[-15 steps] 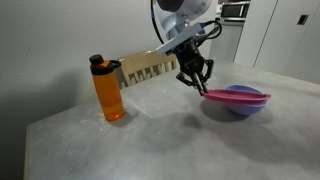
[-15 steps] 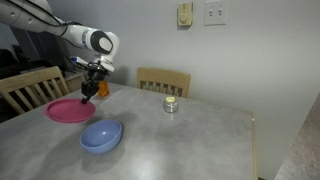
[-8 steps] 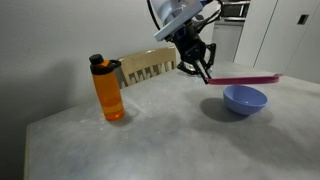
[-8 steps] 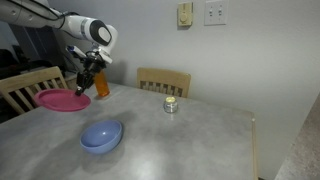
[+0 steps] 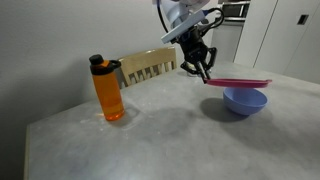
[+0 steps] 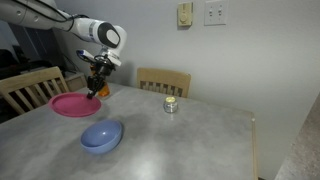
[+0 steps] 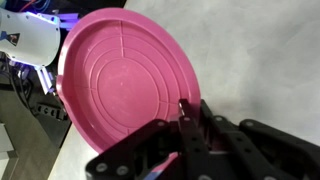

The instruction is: Place the pink plate on the blue bowl

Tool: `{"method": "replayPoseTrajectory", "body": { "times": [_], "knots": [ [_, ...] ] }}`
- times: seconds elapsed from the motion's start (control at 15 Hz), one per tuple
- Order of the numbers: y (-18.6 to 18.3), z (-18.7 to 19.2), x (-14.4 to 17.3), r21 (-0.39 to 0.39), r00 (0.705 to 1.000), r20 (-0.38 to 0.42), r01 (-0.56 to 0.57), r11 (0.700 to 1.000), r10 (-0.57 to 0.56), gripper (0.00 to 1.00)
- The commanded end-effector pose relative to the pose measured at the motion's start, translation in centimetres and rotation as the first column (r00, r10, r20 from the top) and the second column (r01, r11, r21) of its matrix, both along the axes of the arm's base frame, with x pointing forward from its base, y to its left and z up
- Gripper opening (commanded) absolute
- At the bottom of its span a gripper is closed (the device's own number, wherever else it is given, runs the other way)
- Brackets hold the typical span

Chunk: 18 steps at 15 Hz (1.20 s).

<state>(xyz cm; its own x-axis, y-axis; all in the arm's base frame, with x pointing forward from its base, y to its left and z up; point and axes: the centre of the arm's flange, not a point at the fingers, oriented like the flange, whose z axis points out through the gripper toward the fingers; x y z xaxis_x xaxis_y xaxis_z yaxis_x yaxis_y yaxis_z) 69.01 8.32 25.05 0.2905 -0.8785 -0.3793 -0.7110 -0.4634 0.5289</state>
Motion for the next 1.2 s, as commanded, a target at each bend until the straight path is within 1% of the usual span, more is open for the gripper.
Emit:
{"method": "replayPoseTrajectory", "body": {
  "times": [0.0, 0.27, 0.4, 0.53, 0.67, 0.87, 1.07, 1.13],
  "knots": [
    [-2.2, -1.2, -1.9, 0.020, 0.998, 0.041, 0.055, 0.998, -0.056, 0.03],
    [-4.2, -2.4, -2.2, -0.002, 0.995, 0.051, 0.089, 0.996, -0.089, 0.03],
    [-5.7, -2.3, -2.9, -0.038, 0.991, 0.054, 0.124, 0.991, -0.122, 0.03],
    [-7.0, -1.8, -3.5, -0.079, 0.984, 0.075, 0.167, 0.983, -0.161, 0.03],
    [-8.4, -0.8, -4.0, -0.115, 0.973, 0.100, 0.217, 0.969, -0.206, 0.03],
    [-9.7, 0.6, -4.6, -0.145, 0.954, 0.151, 0.281, 0.949, -0.260, 0.03],
    [-10.4, 1.1, -5.0, -0.164, 0.931, 0.203, 0.336, 0.927, -0.302, 0.03],
    [-10.4, 1.0, -5.1, -0.179, 0.922, 0.220, 0.360, 0.916, -0.319, 0.03]
  ]
}}
